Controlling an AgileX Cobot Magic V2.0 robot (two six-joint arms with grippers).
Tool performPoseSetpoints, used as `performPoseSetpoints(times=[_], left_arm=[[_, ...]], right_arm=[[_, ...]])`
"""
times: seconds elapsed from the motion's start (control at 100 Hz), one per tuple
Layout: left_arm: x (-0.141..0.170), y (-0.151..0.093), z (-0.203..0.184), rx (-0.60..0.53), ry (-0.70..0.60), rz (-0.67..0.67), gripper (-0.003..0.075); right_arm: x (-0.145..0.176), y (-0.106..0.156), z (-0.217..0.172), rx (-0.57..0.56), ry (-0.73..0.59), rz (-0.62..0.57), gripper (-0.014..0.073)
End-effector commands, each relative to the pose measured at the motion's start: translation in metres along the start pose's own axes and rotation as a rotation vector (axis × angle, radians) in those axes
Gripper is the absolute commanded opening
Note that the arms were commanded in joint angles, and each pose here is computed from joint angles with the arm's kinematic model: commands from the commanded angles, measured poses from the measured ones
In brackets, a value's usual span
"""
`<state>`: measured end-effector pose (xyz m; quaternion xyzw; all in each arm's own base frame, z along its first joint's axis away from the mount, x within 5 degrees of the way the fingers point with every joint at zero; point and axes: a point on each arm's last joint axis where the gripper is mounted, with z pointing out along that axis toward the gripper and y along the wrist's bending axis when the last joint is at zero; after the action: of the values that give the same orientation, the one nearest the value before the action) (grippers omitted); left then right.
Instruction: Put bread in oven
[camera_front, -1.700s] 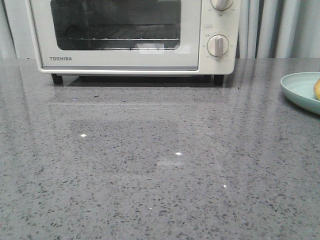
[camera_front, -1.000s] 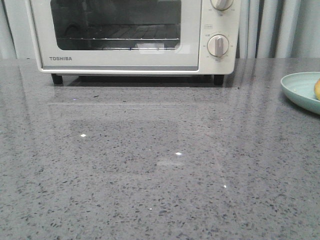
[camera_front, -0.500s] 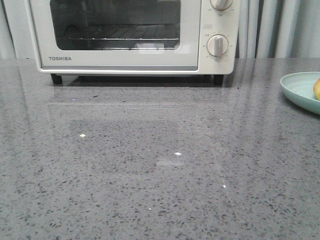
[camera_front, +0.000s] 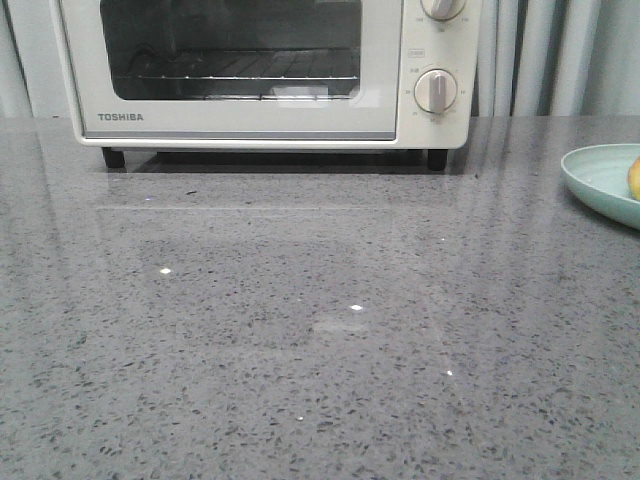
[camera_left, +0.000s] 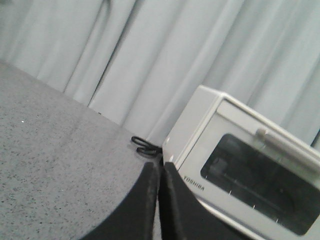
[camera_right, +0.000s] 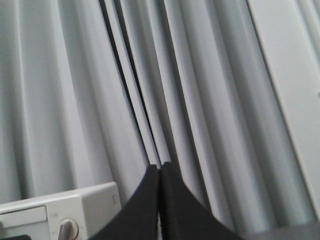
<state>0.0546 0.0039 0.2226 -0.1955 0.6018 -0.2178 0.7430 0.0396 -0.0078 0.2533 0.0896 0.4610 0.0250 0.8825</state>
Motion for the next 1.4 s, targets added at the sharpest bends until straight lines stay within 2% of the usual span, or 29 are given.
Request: performPoseSetpoints(times=[0.0,0.07,0.24,0.46,0.62,0.83,1.07,1.21,1.39], left_arm=[[-0.007,0.004,-0.003,-0.001,-0.123,-0.089,-0.0021],[-0.009,0.004,-0.003,0.001,-0.146,-0.085,-0.0021],[-0.011,0.002,-0.003,0.008,-0.15,-0.079,-0.0021],[-0.03,-0.021,-0.003,0.076,-0.103,0.071,-0.0022],[-0.062,-0.047,-0.001,0.116,-0.099,0.205,-0.0022],[-0.099,-0.077,0.021,0.108,-0.015,0.27,-0.0022],[-0.117,-0.095,0.063,0.08,0.086,0.295,-0.0021],[-0.123,-0.107,0.084,0.125,0.107,0.344,-0.0021],[-0.12,-0.127,0.11,0.242,0.093,0.353,-0.0021]], right_arm=[[-0.004,0.001,0.001,0.005,0.017,0.097,-0.0067],[-0.009,0.003,0.005,0.016,0.088,0.101,-0.0067],[-0.019,0.008,0.012,0.07,0.396,0.101,-0.0067],[-0.036,0.012,0.025,0.093,0.527,0.098,-0.0067],[-0.037,0.013,0.033,0.125,0.687,0.095,-0.0067],[-0.045,0.016,0.05,0.145,0.787,0.091,-0.0067],[-0.052,0.019,0.064,0.171,0.946,0.079,-0.0067],[-0.055,0.019,0.067,0.174,0.972,0.075,-0.0067],[-0.055,0.02,0.067,0.174,0.985,0.082,-0.0067]])
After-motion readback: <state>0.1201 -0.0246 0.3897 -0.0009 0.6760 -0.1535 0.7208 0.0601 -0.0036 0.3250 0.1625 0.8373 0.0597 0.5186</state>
